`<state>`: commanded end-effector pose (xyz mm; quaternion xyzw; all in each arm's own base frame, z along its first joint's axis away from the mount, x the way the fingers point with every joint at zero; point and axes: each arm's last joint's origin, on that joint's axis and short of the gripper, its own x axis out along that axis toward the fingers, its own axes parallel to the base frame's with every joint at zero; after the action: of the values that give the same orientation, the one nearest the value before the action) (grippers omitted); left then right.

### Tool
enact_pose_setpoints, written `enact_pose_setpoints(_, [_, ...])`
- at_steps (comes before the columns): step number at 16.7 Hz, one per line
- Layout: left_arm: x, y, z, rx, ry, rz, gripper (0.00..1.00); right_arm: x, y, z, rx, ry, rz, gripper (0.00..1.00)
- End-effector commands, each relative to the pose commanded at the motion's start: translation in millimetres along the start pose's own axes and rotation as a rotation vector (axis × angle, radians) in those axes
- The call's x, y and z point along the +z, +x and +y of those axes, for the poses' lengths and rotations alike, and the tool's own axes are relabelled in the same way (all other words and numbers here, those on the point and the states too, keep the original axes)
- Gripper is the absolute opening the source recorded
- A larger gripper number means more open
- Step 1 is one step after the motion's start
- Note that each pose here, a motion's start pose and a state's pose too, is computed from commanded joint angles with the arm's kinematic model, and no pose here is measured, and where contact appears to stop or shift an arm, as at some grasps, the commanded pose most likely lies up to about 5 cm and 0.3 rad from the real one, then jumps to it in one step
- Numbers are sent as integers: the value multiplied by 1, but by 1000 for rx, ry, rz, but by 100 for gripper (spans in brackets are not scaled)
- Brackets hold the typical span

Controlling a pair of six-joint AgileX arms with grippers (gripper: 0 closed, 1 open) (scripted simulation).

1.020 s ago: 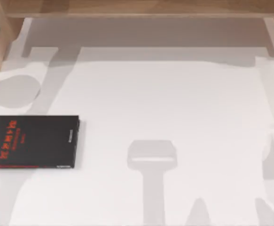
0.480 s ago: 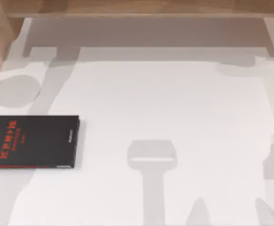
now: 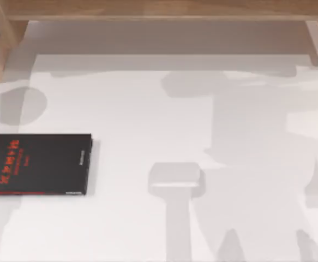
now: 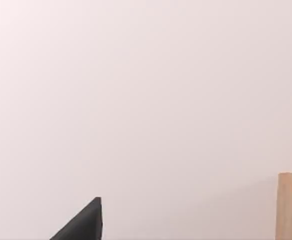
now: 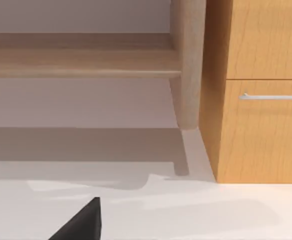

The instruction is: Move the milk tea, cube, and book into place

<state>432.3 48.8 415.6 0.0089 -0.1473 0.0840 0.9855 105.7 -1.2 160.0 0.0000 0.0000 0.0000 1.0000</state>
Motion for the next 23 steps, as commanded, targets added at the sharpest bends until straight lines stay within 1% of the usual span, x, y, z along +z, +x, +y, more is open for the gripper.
enact_pose_setpoints(2, [-11,2,42,-3,15,-53,100,0,0,0,0,0,0,100])
enact_pose_setpoints(4, [-33,1,76,-29,29,-49,100,0,0,0,0,0,0,100])
enact_pose_setpoints(6, [-72,-2,104,-72,30,28,100,0,0,0,0,0,0,100])
enact_pose_setpoints(8, [-119,-9,124,-126,7,151,100,0,0,0,0,0,0,100])
enact_pose_setpoints(10, [-154,-17,133,-165,-25,257,100,0,0,0,0,0,0,100])
enact_pose_setpoints(11, [-165,-20,134,-178,-36,290,100,0,0,0,0,0,0,100])
enact_pose_setpoints(17, [-168,-19,132,-184,-40,301,100,0,0,0,0,0,0,100])
enact_pose_setpoints(23, [-176,6,129,-183,-40,301,100,0,0,0,0,0,0,100])
